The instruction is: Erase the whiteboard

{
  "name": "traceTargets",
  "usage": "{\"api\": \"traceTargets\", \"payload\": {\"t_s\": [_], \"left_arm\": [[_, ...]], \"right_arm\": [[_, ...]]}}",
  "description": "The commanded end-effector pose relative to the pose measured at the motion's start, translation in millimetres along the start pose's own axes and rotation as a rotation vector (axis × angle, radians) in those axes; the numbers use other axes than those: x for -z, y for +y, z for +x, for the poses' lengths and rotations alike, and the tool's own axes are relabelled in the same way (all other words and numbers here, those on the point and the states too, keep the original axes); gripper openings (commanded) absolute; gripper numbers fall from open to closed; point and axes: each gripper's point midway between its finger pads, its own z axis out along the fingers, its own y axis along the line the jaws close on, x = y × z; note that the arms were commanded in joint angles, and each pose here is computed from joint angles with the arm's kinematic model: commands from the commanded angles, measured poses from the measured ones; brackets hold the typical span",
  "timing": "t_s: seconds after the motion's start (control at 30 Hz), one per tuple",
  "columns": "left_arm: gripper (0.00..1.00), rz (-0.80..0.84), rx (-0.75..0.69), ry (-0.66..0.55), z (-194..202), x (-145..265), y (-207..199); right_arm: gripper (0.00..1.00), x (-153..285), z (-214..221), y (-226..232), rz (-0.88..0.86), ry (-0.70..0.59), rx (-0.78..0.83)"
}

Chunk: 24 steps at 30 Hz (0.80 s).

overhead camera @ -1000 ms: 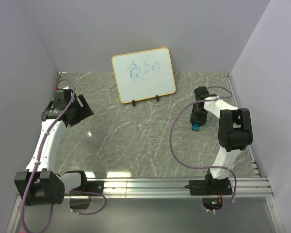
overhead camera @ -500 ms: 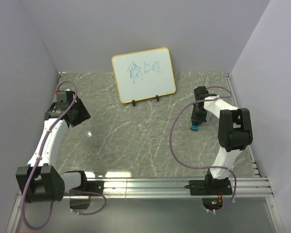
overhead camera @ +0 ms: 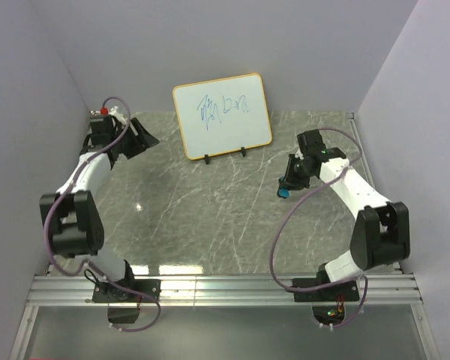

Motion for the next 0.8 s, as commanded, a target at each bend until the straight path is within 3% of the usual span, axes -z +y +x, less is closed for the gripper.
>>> {"api": "traceTargets", "payload": {"t_s": [0.0, 0.2, 0.53, 0.77], "left_arm": [[0.70, 0.249, -0.052, -0.031, -29, -27, -37], [0.74, 0.447, -0.065, -0.035, -50, -67, -57], [0.73, 0.513, -0.012, 0.033, -50, -140, -53], [0.73, 0.609, -0.047, 0.095, -39, -169, -84]], "right_arm": [[0.00, 19, 12, 8, -0.053, 0.012, -0.018], [0.00, 35, 17, 3, -0.035, -0.010, -0.009], [0.00, 27, 21, 2, -0.028, 0.011, -0.047], [0.00, 23, 17, -1, -0.007, 0.020, -0.046]]}}
